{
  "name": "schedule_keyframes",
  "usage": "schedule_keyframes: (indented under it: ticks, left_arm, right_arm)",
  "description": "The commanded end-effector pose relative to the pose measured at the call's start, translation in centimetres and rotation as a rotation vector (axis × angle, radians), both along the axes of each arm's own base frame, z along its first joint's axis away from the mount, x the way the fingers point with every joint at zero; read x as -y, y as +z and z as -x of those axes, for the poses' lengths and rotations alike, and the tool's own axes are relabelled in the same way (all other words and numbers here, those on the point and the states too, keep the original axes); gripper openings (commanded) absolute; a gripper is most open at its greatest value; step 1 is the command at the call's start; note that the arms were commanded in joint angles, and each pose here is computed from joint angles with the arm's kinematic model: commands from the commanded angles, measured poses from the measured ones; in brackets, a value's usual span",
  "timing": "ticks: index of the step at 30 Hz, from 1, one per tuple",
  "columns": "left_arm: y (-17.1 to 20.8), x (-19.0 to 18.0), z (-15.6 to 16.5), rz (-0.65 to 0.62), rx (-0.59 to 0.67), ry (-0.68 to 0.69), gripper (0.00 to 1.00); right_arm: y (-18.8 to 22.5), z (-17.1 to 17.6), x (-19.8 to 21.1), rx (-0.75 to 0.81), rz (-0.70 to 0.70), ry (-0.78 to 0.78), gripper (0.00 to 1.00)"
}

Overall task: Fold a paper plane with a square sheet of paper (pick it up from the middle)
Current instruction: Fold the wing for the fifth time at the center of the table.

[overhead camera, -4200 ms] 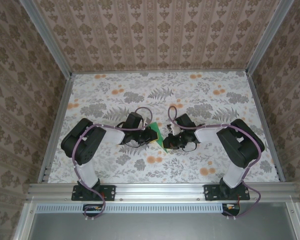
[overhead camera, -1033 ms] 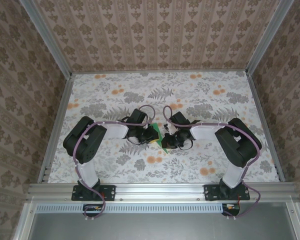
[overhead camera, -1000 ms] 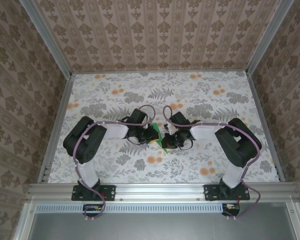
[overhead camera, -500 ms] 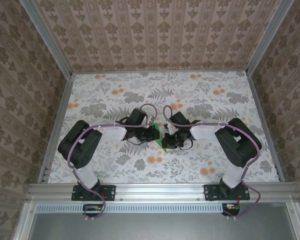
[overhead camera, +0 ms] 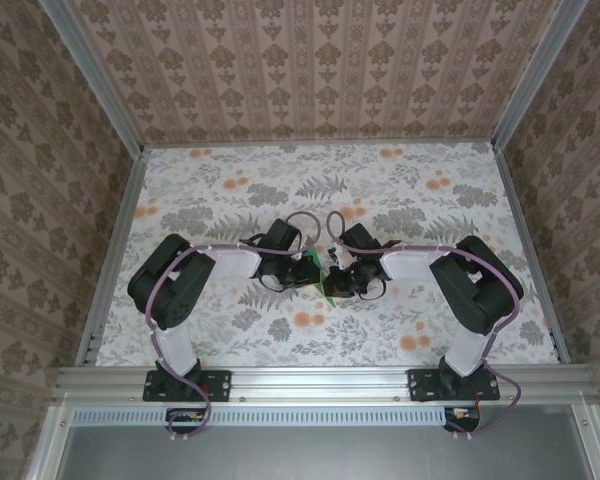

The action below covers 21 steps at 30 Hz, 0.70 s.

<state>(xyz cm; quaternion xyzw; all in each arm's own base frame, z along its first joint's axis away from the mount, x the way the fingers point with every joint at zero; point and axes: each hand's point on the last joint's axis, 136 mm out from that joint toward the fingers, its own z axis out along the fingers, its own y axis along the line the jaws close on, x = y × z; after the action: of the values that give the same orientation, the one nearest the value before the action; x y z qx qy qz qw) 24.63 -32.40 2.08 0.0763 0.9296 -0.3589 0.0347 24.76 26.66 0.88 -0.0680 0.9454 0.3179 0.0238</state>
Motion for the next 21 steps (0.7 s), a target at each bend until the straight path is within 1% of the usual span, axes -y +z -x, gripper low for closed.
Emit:
schedule_keyframes:
  ticks: [1,4,9,14,16,21]
  left_arm:
    - [-2.3,-3.2,-1.3,-0.136,0.021,-0.007,0.12]
    - [-2.5,-4.1,-2.4,-0.133,0.029,-0.019,0.12]
    - [-3.1,-6.2,-4.9,-0.143,0.027,0.016,0.13]
    - [-3.7,-8.2,-6.2,-0.163,0.019,0.045,0.12]
    - [-3.9,-9.7,-7.3,-0.180,0.016,0.079,0.13]
    - [-3.7,-11.2,-9.0,-0.196,0.027,0.111,0.13]
  right_arm:
    - [-5.4,4.4,4.9,-0.140,0.230,-0.002,0.07]
    - [-6.1,5.4,5.8,-0.161,0.256,0.005,0.07]
    - [-6.8,6.3,6.3,-0.185,0.267,0.007,0.07]
    - [-7.0,6.5,6.3,-0.192,0.264,0.002,0.07]
    - [-7.0,6.5,6.2,-0.192,0.262,0.004,0.07]
    - [-6.9,6.3,6.1,-0.189,0.256,0.002,0.07]
